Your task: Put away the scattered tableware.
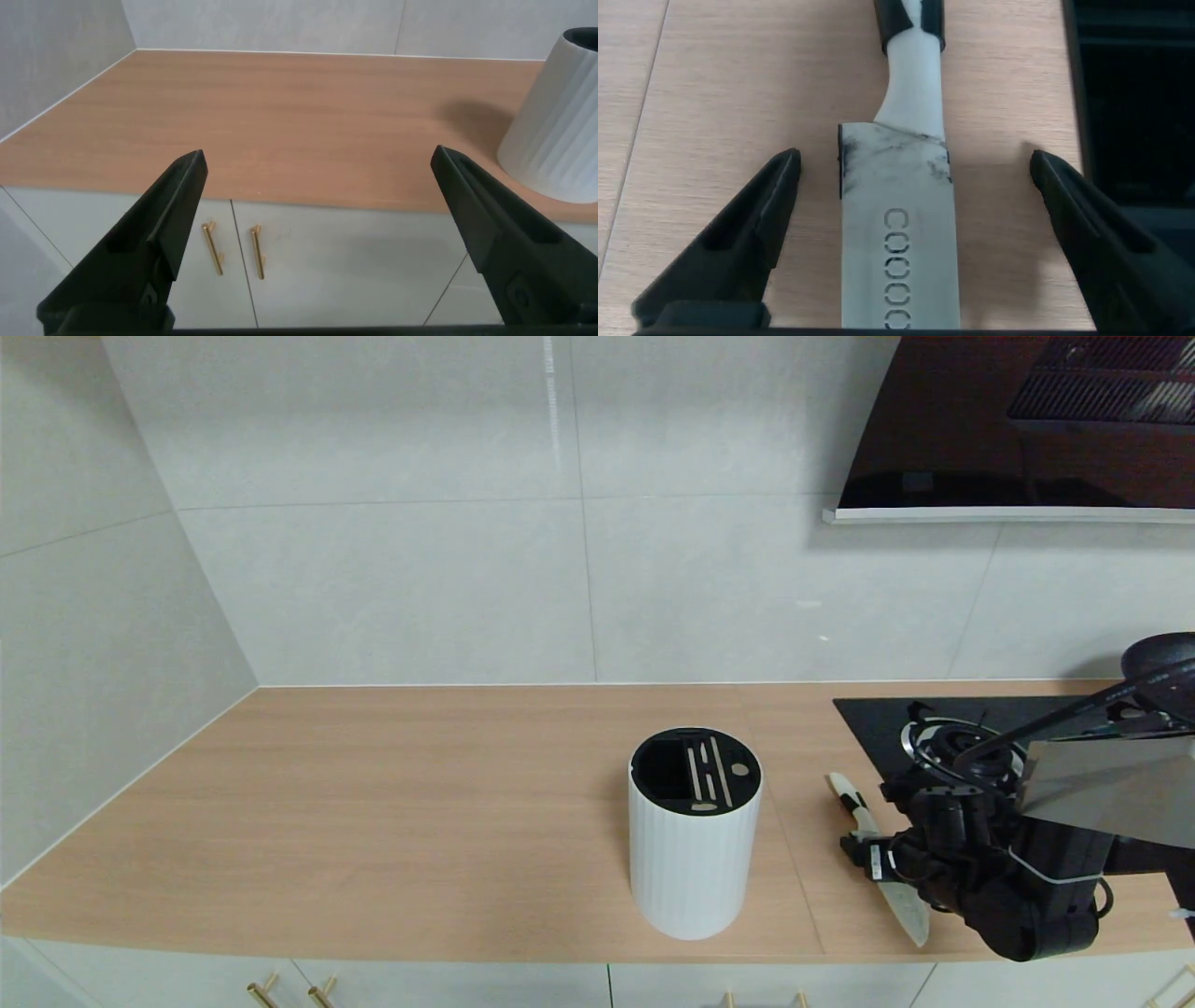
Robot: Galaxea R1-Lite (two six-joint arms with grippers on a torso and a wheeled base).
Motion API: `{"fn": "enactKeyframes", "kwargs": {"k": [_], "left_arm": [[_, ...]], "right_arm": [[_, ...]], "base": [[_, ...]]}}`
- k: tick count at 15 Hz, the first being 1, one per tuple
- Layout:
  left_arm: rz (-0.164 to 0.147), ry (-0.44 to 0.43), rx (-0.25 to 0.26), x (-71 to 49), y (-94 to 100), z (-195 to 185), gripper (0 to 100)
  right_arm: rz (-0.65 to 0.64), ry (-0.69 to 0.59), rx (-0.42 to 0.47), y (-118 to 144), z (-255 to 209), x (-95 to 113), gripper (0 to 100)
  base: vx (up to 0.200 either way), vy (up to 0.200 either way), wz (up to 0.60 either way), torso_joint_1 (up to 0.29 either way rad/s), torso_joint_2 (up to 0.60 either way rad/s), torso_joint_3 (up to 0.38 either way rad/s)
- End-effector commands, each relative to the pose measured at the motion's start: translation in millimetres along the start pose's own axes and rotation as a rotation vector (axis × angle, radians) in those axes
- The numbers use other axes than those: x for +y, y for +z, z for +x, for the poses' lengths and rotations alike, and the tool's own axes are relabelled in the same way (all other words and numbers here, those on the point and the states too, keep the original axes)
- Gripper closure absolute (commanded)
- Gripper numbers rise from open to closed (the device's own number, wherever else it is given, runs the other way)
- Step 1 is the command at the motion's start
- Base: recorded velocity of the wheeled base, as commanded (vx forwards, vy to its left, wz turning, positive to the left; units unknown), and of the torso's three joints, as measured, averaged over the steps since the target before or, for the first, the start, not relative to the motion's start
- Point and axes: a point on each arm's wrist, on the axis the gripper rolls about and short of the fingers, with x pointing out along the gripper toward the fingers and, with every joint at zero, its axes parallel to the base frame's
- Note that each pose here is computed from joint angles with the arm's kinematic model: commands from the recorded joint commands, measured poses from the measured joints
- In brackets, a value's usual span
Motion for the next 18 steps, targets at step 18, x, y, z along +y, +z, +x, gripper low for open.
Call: {"fn": "enactKeyframes", "kwargs": {"k": [18], "left_arm": [[-0.018, -0.36, -0.148, -5.8, 96.7, -19, 0]], "right_arm": [[0.028, 0.095, -0.412, 154, -192, 15, 100]], "base": [[0.0, 0.0, 0.0, 0.0, 0.0, 0.0]]}}
